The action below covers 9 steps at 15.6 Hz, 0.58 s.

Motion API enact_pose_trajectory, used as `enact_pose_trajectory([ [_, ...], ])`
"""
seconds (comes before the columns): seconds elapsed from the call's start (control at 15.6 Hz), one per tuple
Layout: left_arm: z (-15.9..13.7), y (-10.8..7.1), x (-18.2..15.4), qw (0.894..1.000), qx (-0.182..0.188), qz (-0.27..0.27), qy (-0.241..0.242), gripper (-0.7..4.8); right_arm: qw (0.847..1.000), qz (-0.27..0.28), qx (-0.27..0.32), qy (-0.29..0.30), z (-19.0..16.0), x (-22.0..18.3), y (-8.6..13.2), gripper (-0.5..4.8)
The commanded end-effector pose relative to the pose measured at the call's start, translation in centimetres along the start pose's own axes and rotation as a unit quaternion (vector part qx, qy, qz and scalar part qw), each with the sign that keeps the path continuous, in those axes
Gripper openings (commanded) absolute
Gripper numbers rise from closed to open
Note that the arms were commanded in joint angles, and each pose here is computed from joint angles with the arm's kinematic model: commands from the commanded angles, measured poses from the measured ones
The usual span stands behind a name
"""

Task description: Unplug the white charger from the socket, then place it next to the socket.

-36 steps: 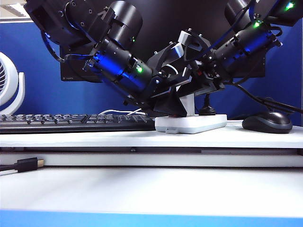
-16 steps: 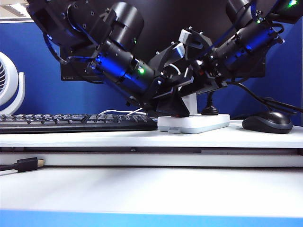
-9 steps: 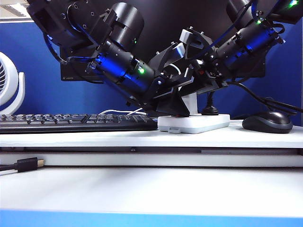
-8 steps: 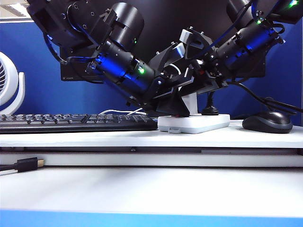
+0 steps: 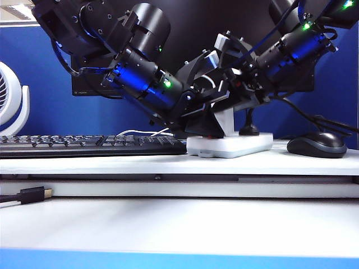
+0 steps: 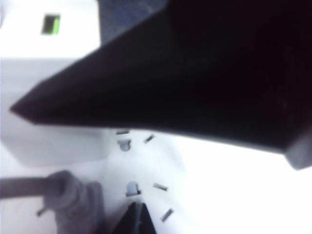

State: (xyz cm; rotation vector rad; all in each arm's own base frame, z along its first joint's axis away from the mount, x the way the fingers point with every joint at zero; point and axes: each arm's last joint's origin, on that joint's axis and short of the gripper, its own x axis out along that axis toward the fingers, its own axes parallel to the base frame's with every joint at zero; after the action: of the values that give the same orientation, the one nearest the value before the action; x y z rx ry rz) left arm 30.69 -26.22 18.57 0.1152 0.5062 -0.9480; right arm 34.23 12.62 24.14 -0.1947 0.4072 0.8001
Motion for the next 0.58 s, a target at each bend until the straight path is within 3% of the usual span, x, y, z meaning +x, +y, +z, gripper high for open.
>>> enact_pose_trajectory([
  [0.06,-1.30,0.04,0.36,0.999,-0.007,0.004,0.042,-0.05,0.990,-0.013,-0.038,-0.133,4.14,-1.64,-0.10,1.16],
  [0.38,-1.29,0.04,0.36,0.999,-0.003,0.003,0.041,-0.05,0.990,-0.020,-0.050,-0.130,4.07,-1.65,-0.20,1.17],
  [0.58,-1.13,0.04,0.36,0.999,0.014,0.002,0.034,-0.05,0.989,-0.054,-0.046,-0.133,4.28,-1.91,-0.47,1.16],
])
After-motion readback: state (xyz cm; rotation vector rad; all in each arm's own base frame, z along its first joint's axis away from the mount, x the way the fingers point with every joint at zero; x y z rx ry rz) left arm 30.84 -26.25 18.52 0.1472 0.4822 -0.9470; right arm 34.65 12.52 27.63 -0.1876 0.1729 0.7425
